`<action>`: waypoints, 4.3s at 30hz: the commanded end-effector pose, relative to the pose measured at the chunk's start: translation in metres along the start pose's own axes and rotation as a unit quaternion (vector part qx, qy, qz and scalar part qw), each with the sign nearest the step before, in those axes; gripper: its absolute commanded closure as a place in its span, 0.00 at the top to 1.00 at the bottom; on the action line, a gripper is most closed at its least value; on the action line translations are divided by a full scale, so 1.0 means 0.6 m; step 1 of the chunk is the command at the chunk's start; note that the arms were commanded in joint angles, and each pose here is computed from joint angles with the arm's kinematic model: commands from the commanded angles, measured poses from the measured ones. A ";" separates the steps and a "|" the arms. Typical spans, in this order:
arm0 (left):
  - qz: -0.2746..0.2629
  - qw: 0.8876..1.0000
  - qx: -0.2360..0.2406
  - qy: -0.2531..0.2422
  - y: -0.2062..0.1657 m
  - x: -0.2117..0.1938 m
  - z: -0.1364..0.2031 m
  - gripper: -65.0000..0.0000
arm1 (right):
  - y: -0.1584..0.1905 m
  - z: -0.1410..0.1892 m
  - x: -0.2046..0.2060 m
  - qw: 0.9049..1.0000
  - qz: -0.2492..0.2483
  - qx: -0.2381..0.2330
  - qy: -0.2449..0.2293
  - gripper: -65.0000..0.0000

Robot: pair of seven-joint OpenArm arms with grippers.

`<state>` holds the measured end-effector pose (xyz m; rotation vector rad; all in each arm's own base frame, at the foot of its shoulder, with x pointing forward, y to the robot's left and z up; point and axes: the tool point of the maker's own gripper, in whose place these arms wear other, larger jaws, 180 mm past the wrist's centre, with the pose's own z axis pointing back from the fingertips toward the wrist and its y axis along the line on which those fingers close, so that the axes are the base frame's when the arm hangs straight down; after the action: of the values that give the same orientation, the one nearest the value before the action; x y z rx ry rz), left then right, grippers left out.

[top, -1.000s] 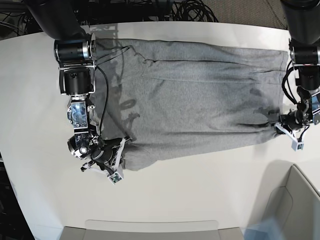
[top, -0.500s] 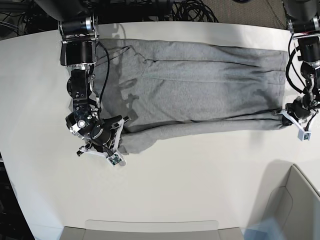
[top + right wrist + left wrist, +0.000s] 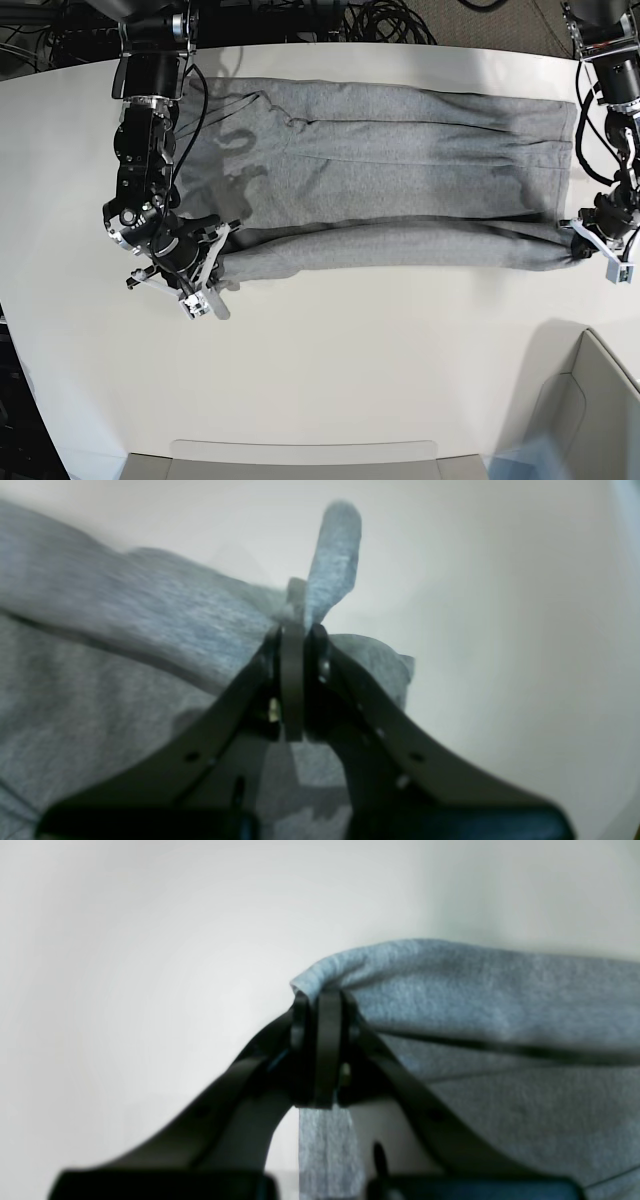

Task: Fold the T-shirt properly
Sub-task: 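Lift the hem and fold it over toward the shoulder edge, then lay the folded hem down and hold it with both grippers, then open the left gripper and release the shirt end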

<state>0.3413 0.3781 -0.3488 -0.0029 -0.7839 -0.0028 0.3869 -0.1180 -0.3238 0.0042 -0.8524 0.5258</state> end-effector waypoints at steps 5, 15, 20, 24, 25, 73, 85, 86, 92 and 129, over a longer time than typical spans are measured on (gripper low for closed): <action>-0.029 0.999 0.010 -0.015 0.006 0.011 0.027 0.00 | -0.004 0.027 0.021 0.999 0.009 -0.014 -0.034 0.00; -0.017 0.999 0.030 0.010 0.033 -0.051 0.059 0.00 | 0.025 0.076 -0.021 0.999 0.013 -0.020 -0.032 0.00; -0.023 0.999 0.035 0.018 0.021 -0.064 0.086 0.00 | 0.012 0.093 -0.046 0.999 0.000 -0.036 -0.022 0.00; -0.029 0.999 0.030 0.026 0.007 -0.075 0.090 0.00 | 0.020 0.107 -0.059 0.999 -0.001 -0.037 -0.019 0.00; -0.024 0.999 0.029 0.032 0.004 -0.085 0.090 0.00 | 0.025 0.111 -0.062 0.999 0.001 -0.035 -0.019 0.00; -0.052 0.995 0.033 0.083 -0.015 -0.178 0.152 0.48 | 0.052 0.192 -0.244 0.991 0.013 -0.015 0.134 0.26; -0.086 0.987 0.013 0.135 -0.004 -0.186 0.129 0.55 | 0.052 0.185 -0.236 0.992 0.015 -0.012 0.128 0.36; -0.087 0.986 0.024 0.143 0.007 -0.191 0.124 0.55 | 0.053 0.183 -0.240 0.991 0.013 -0.010 0.131 0.36; -0.115 0.969 0.066 0.210 0.042 -0.221 0.095 0.55 | 0.051 0.176 -0.256 0.989 0.008 -0.005 0.145 0.36; -0.076 0.958 0.112 0.252 0.042 -0.217 0.134 0.53 | 0.057 0.174 -0.253 0.990 0.004 -0.001 0.141 0.36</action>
<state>0.1859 0.3928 -0.3967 0.2273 -0.2489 -0.0549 0.2112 -0.1789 -0.3771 -0.0748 -0.5473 0.4972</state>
